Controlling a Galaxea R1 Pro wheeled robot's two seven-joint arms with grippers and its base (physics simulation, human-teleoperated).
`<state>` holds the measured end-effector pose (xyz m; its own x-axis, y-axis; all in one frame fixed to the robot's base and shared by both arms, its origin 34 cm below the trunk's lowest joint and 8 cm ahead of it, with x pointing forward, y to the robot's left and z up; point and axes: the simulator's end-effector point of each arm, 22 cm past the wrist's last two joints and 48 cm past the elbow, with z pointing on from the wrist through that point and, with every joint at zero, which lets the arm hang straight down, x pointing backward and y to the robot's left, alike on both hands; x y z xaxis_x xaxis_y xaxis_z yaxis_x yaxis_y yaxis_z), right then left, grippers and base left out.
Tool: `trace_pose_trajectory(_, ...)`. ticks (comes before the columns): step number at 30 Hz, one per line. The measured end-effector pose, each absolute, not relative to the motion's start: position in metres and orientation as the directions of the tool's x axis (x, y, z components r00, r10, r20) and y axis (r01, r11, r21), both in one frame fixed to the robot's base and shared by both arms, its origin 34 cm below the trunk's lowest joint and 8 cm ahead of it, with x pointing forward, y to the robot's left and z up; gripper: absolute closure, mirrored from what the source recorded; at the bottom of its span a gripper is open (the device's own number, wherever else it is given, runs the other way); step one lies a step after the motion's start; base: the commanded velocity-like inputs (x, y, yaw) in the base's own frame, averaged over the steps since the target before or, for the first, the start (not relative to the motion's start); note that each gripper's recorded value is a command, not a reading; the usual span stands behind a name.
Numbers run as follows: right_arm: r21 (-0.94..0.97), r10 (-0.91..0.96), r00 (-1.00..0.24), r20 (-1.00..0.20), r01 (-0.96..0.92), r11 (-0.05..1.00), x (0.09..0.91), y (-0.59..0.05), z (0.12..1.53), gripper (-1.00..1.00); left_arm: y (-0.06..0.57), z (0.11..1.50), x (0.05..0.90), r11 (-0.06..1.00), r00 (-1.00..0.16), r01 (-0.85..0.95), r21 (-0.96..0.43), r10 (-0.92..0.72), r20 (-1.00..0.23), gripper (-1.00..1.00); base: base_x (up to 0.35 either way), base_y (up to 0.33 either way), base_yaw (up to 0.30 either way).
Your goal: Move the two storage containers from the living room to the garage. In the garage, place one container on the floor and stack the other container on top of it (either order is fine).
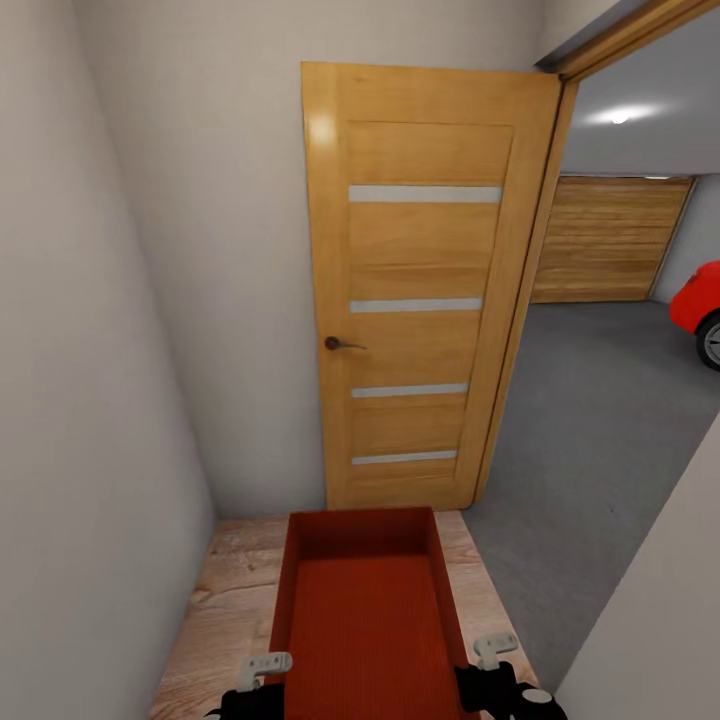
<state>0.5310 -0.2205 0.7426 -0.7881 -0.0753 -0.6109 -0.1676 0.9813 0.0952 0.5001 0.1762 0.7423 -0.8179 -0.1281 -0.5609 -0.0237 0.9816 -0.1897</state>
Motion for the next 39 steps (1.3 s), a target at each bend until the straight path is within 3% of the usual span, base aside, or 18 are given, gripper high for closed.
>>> trace_pose_trajectory(15, 0.095, -0.070, -0.784, -0.617, -0.163, 0.982, 0.5336, -0.2196, 0.7448, 1.00, 0.1769, 0.7431, 0.5015, 0.981, -0.810, -0.025, -0.191, -0.132, -0.571, 1.00, 0.017, 0.000, 0.000)
trace_pose_trajectory(21, 0.095, -0.070, -0.784, -0.617, -0.163, 0.982, 0.5333, -0.2196, 0.7449, 1.00, 0.1769, 0.7434, 0.5014, 0.981, -0.810, -0.025, -0.191, -0.132, -0.571, 1.00, 0.281, 0.000, -0.004)
trace_pose_trajectory(30, 0.096, -0.070, -0.785, -0.616, -0.162, 0.982, 0.5331, -0.2197, 0.7448, 1.00, 0.1768, 0.7434, 0.5014, 0.981, -0.811, -0.025, -0.191, -0.131, -0.570, 1.00, 0.319, 0.022, -0.242)
trace_pose_trajectory(39, 0.096, -0.070, -0.784, -0.617, -0.163, 0.982, 0.5333, -0.2196, 0.7448, 1.00, 0.1769, 0.7435, 0.5015, 0.981, -0.811, -0.025, -0.190, -0.131, -0.571, 1.00, 0.280, 0.202, -0.098)
